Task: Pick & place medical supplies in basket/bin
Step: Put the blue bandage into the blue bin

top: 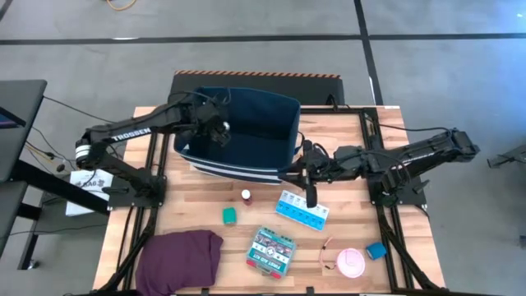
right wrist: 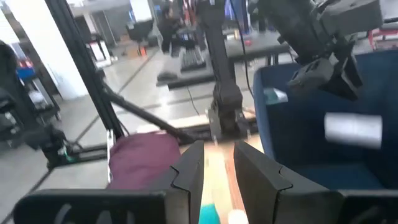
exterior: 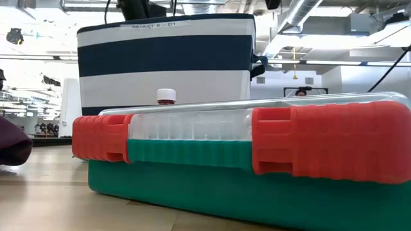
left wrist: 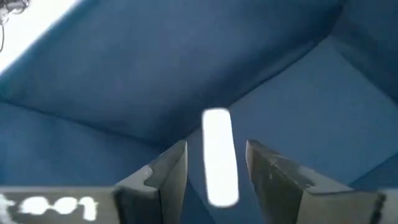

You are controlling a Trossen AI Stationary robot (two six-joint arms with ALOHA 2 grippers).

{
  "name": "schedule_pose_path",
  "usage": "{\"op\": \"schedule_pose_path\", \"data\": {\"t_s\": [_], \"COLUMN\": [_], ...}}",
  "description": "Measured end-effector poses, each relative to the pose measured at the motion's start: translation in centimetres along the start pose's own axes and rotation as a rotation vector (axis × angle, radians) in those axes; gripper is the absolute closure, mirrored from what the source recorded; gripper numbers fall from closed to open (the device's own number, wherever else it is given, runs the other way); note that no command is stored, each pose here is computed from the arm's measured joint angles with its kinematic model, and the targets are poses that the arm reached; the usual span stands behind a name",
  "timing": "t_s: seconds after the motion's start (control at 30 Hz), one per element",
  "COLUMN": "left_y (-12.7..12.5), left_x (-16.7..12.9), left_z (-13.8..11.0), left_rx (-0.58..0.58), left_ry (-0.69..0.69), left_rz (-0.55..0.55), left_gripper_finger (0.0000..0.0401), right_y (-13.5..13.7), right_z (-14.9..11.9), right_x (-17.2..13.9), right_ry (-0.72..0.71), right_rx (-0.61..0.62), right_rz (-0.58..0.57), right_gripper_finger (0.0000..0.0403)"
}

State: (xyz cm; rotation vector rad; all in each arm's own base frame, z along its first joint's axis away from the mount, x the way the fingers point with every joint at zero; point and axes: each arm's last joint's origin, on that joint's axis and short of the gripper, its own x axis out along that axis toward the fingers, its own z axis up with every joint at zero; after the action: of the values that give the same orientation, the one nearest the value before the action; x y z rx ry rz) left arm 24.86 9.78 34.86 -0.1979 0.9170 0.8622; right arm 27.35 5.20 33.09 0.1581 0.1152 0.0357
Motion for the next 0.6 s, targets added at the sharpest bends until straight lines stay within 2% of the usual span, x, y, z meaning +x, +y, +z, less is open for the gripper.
{"op": "schedule_pose_path", "data": {"t_s": [0.13, 0.37, 0.6], "left_y": [0.3, 0.7, -0.6], "left_x": [-1.7, -4.7, -6.9], "left_z": [1.2, 2.0, 2.3], "left_rx": [-0.003, -0.012, 0.076], "left_ry": [-0.050, -0.071, -0.151], "left_rz": [-0.022, -0.048, -0.097], "left_gripper_finger": [0.0234, 0.0231, 0.0231], "right_y": [-0.1, -0.5, 0.2], "right_z": [0.1, -0.4, -1.1], "right_x": [0.2, 0.2, 0.1], "right_ry": [-0.025, 0.032, 0.100], "right_rx": [0.065, 0.055, 0.040], "right_rz": [0.000, -0.021, -0.001], "right_gripper_finger": [0.0321, 0.0321, 0.0321]}}
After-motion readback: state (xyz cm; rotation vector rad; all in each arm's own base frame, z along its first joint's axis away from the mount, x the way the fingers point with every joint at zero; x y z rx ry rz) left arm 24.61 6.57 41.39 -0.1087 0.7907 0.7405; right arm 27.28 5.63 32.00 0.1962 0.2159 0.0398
